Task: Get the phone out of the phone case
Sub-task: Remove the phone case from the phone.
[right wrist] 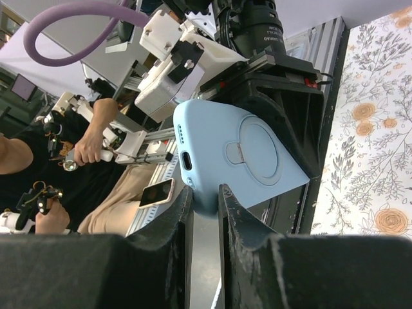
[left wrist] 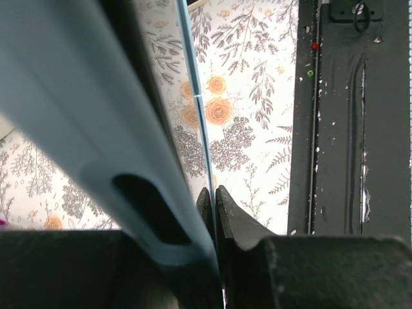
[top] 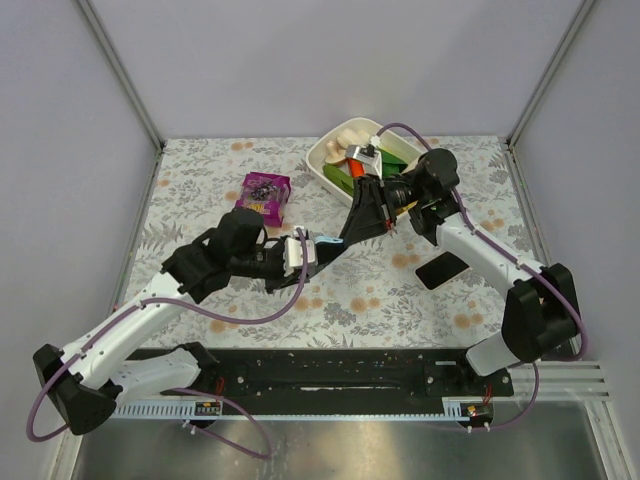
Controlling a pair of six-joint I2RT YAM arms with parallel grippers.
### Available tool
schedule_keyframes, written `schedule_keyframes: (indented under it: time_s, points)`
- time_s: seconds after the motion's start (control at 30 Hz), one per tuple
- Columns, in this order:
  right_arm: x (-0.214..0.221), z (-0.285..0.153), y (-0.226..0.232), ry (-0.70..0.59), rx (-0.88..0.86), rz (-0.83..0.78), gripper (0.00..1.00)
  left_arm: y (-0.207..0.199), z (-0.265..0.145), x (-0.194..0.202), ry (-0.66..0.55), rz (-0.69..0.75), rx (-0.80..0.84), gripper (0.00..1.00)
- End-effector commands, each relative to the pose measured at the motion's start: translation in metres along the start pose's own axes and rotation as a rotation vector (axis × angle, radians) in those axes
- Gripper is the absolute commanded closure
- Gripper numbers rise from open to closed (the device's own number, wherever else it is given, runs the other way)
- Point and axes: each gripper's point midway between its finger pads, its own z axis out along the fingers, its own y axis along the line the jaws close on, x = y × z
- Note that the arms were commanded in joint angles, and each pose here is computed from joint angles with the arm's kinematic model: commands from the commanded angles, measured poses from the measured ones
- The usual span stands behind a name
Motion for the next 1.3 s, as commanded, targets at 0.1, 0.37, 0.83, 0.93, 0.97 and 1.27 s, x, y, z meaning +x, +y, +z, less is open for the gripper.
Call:
schedule_keyframes:
  time_s: [0.1,0.37,0.83,0.93,0.97,1.27]
  points:
    - [-0.022,0.019,-0.019,-0.069,0.002,0.022,1.0,-0.028,0.003,-0.057,-0.174,0.304,0.124,1.0]
    - [-0.016,0.018,-0.015,0.001,-0.034,0.032,1.0,-0.038,0.001,-0.052,-0.171,0.318,0.152,1.0]
    - [-0.002,0.014,-0.004,0.09,-0.047,0.028,1.0,-0.051,-0.005,-0.05,-0.176,0.338,0.198,1.0]
    - [-0.001,0.014,-0.007,0.092,-0.048,0.029,1.0,-0.048,-0.005,-0.052,-0.176,0.326,0.182,1.0]
    - [-0.001,0.015,-0.006,0.091,-0.048,0.017,1.0,-0.047,-0.005,-0.052,-0.177,0.325,0.175,1.0]
    - [-0.022,0.002,0.011,0.068,-0.008,-0.006,0.62,-0.025,0.004,-0.03,-0.122,0.228,0.101,1.0]
